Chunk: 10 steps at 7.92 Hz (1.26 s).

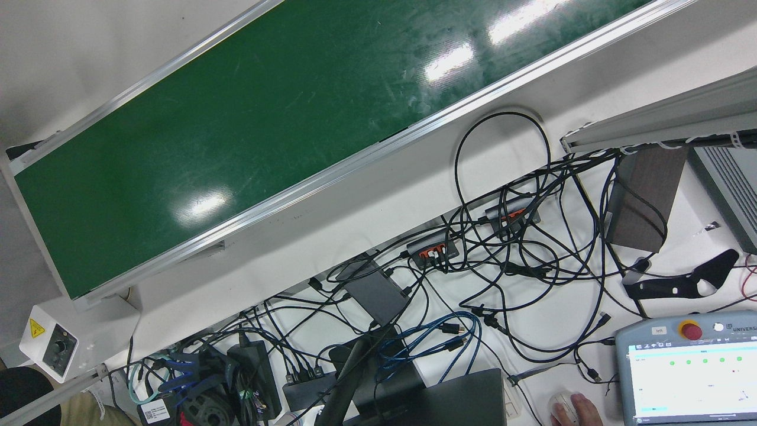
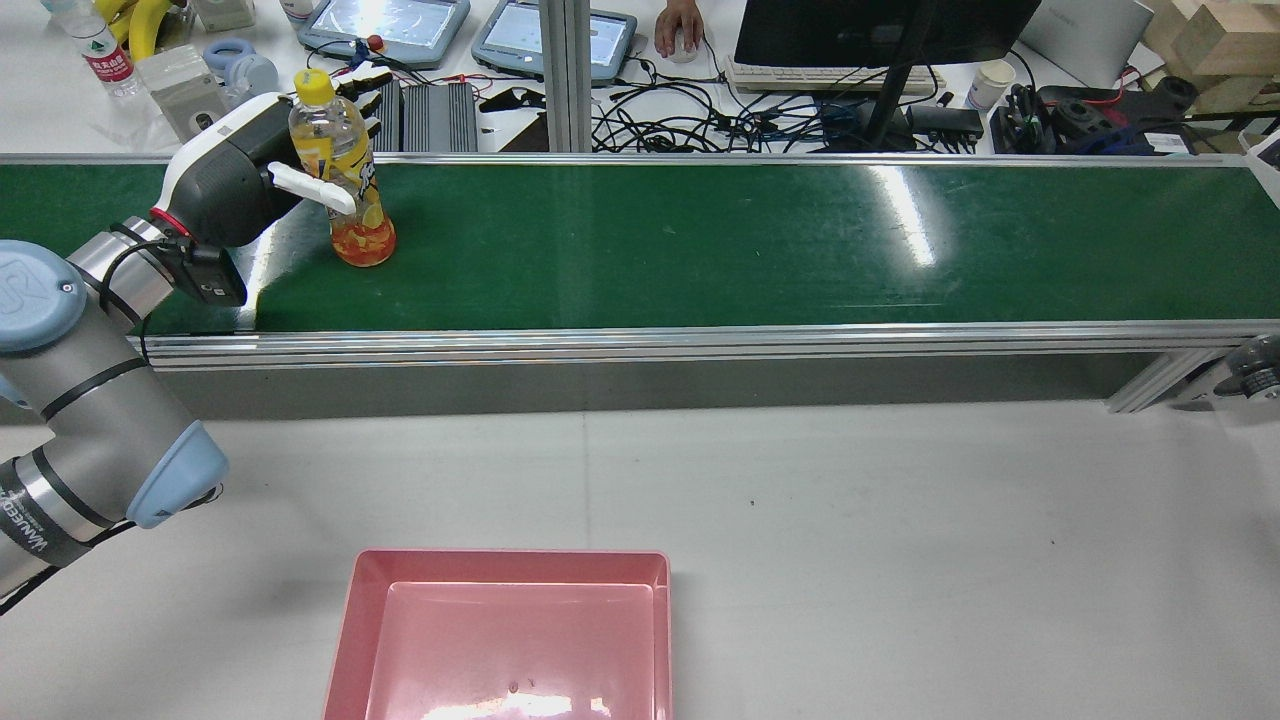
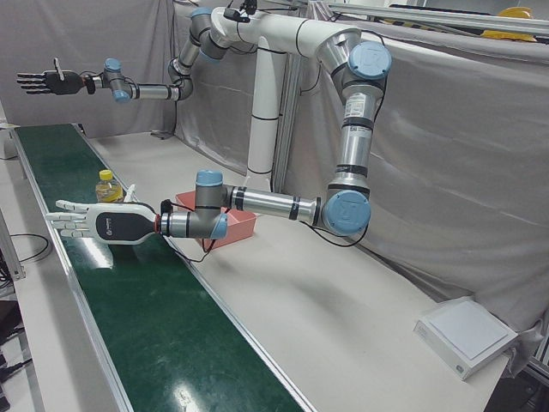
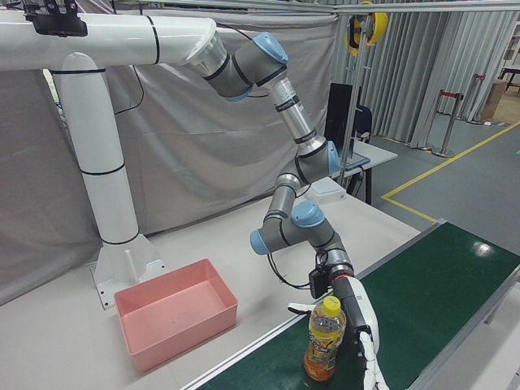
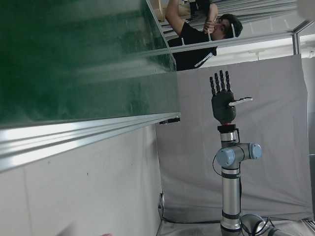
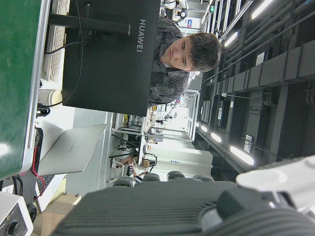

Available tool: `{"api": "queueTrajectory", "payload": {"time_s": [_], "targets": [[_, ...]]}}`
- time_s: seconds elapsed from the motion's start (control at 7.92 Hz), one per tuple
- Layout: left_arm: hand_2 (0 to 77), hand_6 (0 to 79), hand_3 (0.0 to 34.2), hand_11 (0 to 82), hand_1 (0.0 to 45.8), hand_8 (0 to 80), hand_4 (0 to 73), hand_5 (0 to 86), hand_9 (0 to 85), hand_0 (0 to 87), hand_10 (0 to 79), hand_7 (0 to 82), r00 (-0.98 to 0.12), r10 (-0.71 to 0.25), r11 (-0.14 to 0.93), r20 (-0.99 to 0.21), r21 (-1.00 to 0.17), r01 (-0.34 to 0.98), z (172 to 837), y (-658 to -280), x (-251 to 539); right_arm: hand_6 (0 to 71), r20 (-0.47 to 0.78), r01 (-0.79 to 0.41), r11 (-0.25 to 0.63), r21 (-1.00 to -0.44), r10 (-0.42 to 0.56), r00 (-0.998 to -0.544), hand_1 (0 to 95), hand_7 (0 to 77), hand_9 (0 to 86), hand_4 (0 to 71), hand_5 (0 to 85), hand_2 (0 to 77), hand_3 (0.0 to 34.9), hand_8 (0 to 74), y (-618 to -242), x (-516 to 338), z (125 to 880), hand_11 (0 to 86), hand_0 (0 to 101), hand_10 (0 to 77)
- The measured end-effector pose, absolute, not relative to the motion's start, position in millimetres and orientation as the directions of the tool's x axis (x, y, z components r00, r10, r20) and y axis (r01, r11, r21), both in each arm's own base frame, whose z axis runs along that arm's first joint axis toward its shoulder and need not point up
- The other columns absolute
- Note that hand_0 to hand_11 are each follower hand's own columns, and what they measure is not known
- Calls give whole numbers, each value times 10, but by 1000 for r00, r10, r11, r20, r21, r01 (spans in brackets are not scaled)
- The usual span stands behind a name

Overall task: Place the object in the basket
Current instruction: 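Close the left hand fingers around the orange bottle's body, then lift the bottle off the belt and carry it toward the pink tray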

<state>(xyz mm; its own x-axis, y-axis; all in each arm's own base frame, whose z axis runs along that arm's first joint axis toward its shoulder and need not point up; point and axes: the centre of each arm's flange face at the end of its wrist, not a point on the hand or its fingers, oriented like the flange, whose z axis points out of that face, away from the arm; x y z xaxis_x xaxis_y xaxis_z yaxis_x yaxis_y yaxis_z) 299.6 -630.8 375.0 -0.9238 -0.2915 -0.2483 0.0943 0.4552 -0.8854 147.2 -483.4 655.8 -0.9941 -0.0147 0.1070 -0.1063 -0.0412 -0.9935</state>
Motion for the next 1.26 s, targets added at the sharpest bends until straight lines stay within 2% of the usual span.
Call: {"api": "queueTrajectory", "payload": {"time_s": [0.13, 0.25, 0.38, 0.51, 0.63, 0.76, 0.88, 1.26], "targets": [[5, 16, 2, 147, 87, 82, 120, 175, 98, 550, 87, 5, -924, -293, 457, -245, -885, 90, 3734, -6306, 2997, 0, 107, -106, -41, -993, -15, -994, 0, 5, 0, 0, 0, 5, 0, 0, -4834, 1472, 6558, 0, 2, 0], [5, 16, 2, 147, 114, 82, 245, 382, 98, 612, 87, 5, -925, -293, 457, -242, -885, 87, 3703, -6309, 2999, 0, 107, -106, -41, -993, -15, -994, 0, 5, 0, 0, 0, 5, 0, 0, -4834, 1472, 6558, 0, 2, 0], [5, 125, 2, 344, 114, 235, 245, 382, 278, 612, 289, 164, -925, -292, 453, -245, -887, 92, 3652, -6323, 2995, 0, 107, -106, -41, -993, -15, -994, 0, 5, 0, 0, 0, 5, 0, 0, -4834, 1472, 6558, 0, 3, 0], [125, 524, 0, 578, 38, 595, 371, 573, 627, 687, 600, 545, -924, -291, 447, -249, -889, 99, 3608, -6335, 2990, 0, 107, -106, -41, -993, -15, -994, 0, 5, 0, 0, 0, 5, 1, 0, -4834, 1472, 6558, 0, 3, 0], [125, 524, 0, 578, 38, 595, 420, 573, 627, 687, 600, 545, -923, -291, 443, -251, -891, 102, 3579, -6340, 2982, 0, 107, -106, -41, -993, -15, -994, 0, 5, 0, 0, 0, 5, 0, 0, -4834, 1472, 6558, 0, 3, 0], [404, 595, 0, 622, 38, 644, 431, 584, 633, 637, 600, 578, -924, -293, 446, -247, -890, 97, 3537, -6333, 2974, 0, 107, -106, -41, -993, -15, -994, 0, 5, 0, 0, 0, 5, 0, 0, -4834, 1472, 6558, 0, 3, 0], [491, 595, 0, 627, 44, 644, 431, 584, 633, 628, 600, 578, -926, -292, 457, -241, -885, 85, 3434, -6296, 2943, 0, 107, -106, -41, -993, -15, -994, 0, 5, 0, 0, 0, 5, 0, 0, -4834, 1472, 6558, 0, 3, 0], [496, 595, 0, 627, 44, 676, 431, 584, 633, 587, 600, 578, -930, -295, 507, -221, -861, 44, 3083, -6060, 2852, 0, 107, -106, -41, -993, -16, -994, 0, 5, 0, 0, 0, 5, 1, 0, -4832, 1477, 6558, 0, 3, 0]]}}
